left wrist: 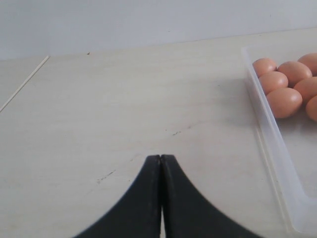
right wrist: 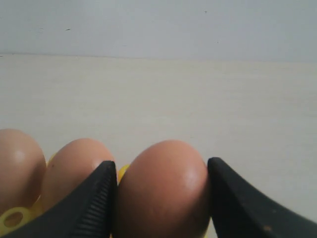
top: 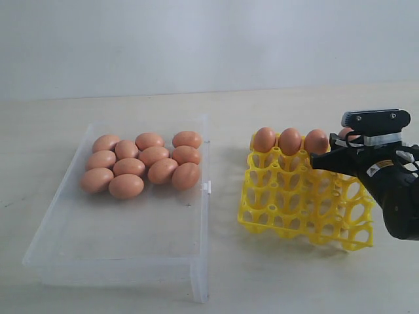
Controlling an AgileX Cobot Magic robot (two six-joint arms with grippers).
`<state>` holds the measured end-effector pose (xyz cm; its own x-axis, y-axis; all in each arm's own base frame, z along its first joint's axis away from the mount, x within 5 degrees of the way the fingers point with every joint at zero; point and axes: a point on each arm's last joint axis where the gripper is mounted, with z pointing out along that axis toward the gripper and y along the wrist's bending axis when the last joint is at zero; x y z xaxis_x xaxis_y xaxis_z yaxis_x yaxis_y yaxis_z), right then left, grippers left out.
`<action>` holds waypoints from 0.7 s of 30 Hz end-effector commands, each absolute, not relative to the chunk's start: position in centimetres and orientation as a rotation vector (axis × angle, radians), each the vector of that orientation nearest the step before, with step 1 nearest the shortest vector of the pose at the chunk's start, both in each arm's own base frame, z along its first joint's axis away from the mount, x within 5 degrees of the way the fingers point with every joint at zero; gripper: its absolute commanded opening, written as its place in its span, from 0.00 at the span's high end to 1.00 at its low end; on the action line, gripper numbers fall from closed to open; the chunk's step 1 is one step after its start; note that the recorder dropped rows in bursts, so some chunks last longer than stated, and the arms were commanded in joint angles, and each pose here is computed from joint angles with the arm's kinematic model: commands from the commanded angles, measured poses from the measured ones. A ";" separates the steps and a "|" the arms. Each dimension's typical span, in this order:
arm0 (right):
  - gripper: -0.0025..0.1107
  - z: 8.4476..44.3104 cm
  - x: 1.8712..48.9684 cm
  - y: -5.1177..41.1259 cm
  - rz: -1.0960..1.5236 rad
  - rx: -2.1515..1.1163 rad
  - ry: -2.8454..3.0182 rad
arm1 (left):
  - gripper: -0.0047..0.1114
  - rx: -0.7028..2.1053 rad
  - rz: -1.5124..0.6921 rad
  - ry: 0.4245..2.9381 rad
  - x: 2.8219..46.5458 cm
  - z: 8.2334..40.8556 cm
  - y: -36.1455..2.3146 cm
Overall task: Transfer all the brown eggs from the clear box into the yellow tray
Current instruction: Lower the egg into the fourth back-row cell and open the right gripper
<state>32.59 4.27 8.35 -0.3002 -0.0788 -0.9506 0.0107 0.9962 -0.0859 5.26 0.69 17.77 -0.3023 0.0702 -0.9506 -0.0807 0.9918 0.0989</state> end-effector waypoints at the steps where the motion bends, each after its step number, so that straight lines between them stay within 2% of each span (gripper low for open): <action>1: 0.91 8.7 32.8 4.1 -0.091 -0.051 1.849 | 0.96 -0.007 0.138 1.862 5.2 17.9 0.6; 5: 0.78 8.6 32.7 4.1 -0.091 -0.051 1.851 | 0.96 -0.007 0.138 1.862 5.2 17.9 0.6; 9: 0.60 8.6 32.7 4.1 -0.091 -0.051 1.853 | 0.96 -0.007 0.138 1.862 5.2 17.9 0.6; 12: 0.52 8.6 32.7 4.1 -0.084 -0.042 1.853 | 0.96 -0.007 0.138 1.862 5.2 17.9 0.6; 21: 0.49 9.0 32.7 4.2 -0.075 -0.036 1.851 | 0.96 -0.007 0.138 1.862 5.2 17.9 0.6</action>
<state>32.59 4.27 8.41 -0.2984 -0.0699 -0.9519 0.0135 0.9969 -0.0774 5.26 0.69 17.77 -0.3023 0.0702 -0.9506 -0.0807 0.9918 0.0989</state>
